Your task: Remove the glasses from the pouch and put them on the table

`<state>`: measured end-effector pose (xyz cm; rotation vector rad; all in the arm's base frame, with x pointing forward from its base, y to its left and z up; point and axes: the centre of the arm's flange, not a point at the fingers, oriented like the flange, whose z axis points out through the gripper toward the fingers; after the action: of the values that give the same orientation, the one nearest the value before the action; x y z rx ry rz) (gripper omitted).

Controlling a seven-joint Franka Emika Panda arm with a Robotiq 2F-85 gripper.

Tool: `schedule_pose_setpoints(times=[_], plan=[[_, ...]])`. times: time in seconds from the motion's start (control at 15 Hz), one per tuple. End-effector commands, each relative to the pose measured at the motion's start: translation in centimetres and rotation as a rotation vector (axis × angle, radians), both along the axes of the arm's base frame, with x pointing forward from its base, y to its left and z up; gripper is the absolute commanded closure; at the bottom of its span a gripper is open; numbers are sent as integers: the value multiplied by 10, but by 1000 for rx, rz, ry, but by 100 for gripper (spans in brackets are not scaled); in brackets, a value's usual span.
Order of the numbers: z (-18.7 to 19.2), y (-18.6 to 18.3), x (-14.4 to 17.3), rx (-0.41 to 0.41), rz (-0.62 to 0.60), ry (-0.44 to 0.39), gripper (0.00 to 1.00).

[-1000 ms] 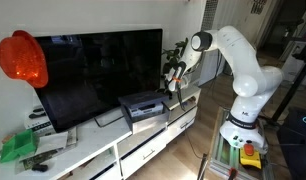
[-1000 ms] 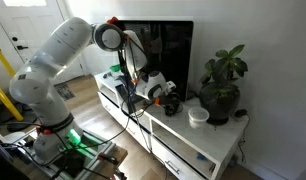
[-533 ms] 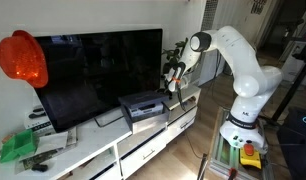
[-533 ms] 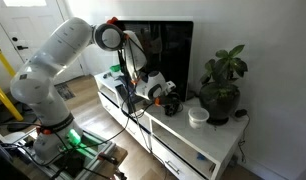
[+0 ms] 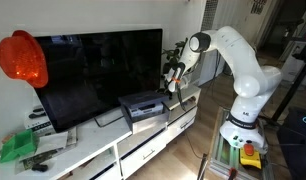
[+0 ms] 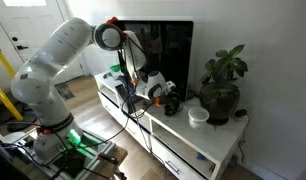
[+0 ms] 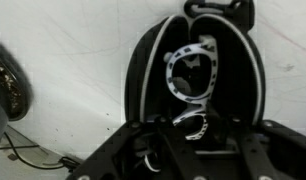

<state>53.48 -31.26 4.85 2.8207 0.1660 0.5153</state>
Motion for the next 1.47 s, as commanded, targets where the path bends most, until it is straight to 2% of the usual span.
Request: schedule_pose_setpoints(times=[0.0, 0.2, 0.47, 0.73, 1.4], plan=[[-9, -4, 3, -15, 7, 2, 53], [-9, -5, 3, -15, 5, 3, 51], [-9, -6, 4, -11, 1, 2, 56], [-5, -8, 4, -8, -5, -6, 53], [1, -7, 4, 6, -4, -13, 53]])
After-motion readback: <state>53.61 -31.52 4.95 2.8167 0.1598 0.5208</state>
